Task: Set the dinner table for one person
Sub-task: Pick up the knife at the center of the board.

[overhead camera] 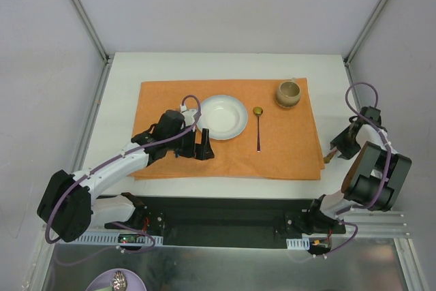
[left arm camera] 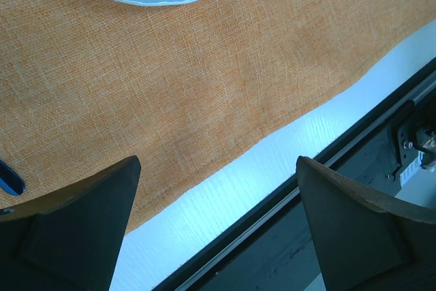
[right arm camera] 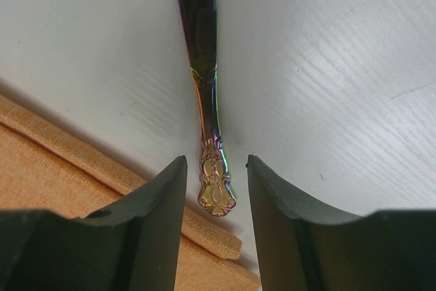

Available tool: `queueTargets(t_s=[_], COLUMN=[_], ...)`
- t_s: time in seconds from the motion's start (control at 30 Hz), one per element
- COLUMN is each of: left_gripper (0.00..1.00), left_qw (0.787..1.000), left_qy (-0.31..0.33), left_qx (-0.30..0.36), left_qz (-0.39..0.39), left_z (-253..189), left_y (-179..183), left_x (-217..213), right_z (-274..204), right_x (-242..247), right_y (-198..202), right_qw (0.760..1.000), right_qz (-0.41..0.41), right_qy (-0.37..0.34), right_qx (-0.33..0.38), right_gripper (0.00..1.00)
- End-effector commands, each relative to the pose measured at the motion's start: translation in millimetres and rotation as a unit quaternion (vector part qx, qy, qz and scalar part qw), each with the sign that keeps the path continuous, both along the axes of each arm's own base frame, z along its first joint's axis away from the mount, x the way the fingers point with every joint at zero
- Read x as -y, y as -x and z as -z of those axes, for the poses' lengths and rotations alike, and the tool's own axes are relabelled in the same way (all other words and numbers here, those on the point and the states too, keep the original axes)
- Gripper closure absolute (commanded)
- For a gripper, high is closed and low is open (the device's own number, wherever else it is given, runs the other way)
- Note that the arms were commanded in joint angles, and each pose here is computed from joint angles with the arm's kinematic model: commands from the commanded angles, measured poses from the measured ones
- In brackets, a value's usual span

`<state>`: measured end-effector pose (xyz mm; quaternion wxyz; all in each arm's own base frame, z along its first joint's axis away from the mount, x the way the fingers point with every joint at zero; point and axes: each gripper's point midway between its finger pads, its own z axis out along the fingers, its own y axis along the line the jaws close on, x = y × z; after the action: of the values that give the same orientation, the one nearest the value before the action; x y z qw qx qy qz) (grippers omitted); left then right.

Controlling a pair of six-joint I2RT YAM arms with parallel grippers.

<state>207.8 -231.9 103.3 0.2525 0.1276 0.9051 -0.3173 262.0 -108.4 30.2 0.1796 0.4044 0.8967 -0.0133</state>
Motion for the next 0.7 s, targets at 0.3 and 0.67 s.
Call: queueTargets(t_s=[0.3, 0.67], left_gripper=[0.01, 0.01], left_qw=[1.000, 1.000], left_qy=[0.019, 0.016], left_qx=[0.002, 0.005], left_qz=[0.004, -0.006], left_z=[-8.3, -6.9], left_y=[-6.2, -8.0], left_x=[5.6, 0.2], right_z=[9.3, 21.7], right_x=[24.3, 25.2], right_y=[-11.5, -9.2], right_qw=[1.000, 1.000], right_qz=[0.015, 0.013], right_qy=[0.009, 0.007], right_qx=[-0.009, -0.026], right_gripper=[0.56, 0.56])
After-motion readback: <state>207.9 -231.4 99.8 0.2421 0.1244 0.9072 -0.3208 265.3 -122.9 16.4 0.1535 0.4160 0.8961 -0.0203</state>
